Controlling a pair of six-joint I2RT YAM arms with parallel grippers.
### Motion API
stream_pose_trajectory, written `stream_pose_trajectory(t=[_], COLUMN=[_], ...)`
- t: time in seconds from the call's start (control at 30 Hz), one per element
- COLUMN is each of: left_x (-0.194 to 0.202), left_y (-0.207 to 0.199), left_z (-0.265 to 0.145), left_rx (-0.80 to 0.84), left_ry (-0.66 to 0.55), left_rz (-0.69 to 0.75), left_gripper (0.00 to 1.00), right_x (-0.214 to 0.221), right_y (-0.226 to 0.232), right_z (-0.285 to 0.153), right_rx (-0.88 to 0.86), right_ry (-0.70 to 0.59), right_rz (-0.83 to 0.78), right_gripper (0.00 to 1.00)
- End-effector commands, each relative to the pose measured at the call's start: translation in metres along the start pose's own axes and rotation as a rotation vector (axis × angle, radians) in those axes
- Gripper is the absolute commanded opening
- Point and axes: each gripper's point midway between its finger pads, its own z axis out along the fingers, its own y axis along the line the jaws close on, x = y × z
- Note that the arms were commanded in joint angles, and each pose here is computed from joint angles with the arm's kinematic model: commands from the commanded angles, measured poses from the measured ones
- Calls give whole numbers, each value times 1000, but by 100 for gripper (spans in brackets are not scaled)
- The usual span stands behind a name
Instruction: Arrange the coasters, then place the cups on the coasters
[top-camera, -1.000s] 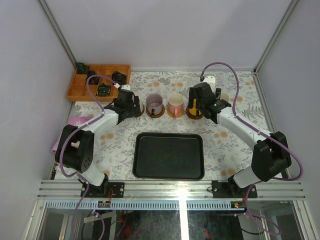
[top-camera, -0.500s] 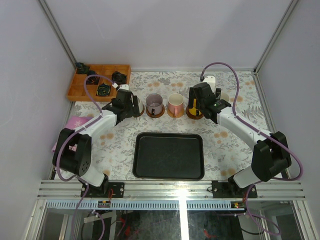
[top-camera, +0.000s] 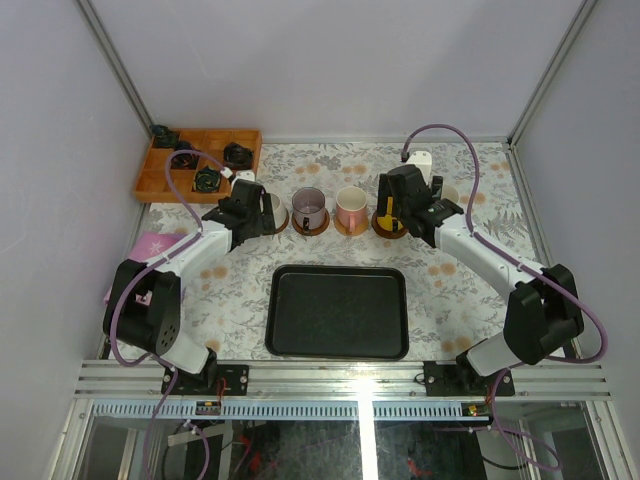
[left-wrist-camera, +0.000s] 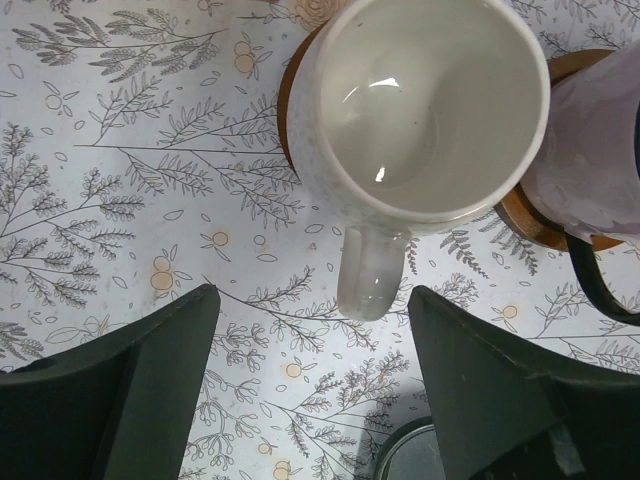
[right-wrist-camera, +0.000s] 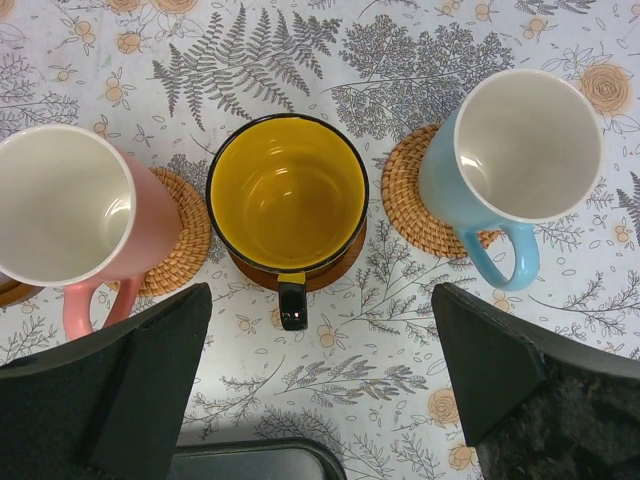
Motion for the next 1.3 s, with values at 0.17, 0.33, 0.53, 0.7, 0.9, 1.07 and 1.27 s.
stream_pose_trajectory(t=[0.17,0.33,0.53,0.7,0.9,1.07,1.27], left_x=[-9,-15,-53,-95,-126,-135,-127], left_y=[13,11,8,15,60,106,143], left_z=[-6,-10,-40,-68,-77,-81,-83], left_rx=[-55,-50,-20,-40,-148,-174,-191], left_ry=[-35,-51,-154,-255,-289,-287,-265], left_rz=[-33,-38,-56,-77,-220,-369,-450], left_gripper=[77,79,98,100,100,100,100], right_x=[-34,-37,-61,-73,-77,-73,-65], right_y=[-2,-6,-32,-88,-170,-228,-247], right_z=[-15,-17,-29,-24,-37,-69,-93], right_rx=[-8,3,83,151,294,402,494], right_ry=[-92,-102,-186,-190,-227,-311,-339], right_rz=[50,54,76,212,382,529,497], right_gripper=[100,100,99,99,99,99,99])
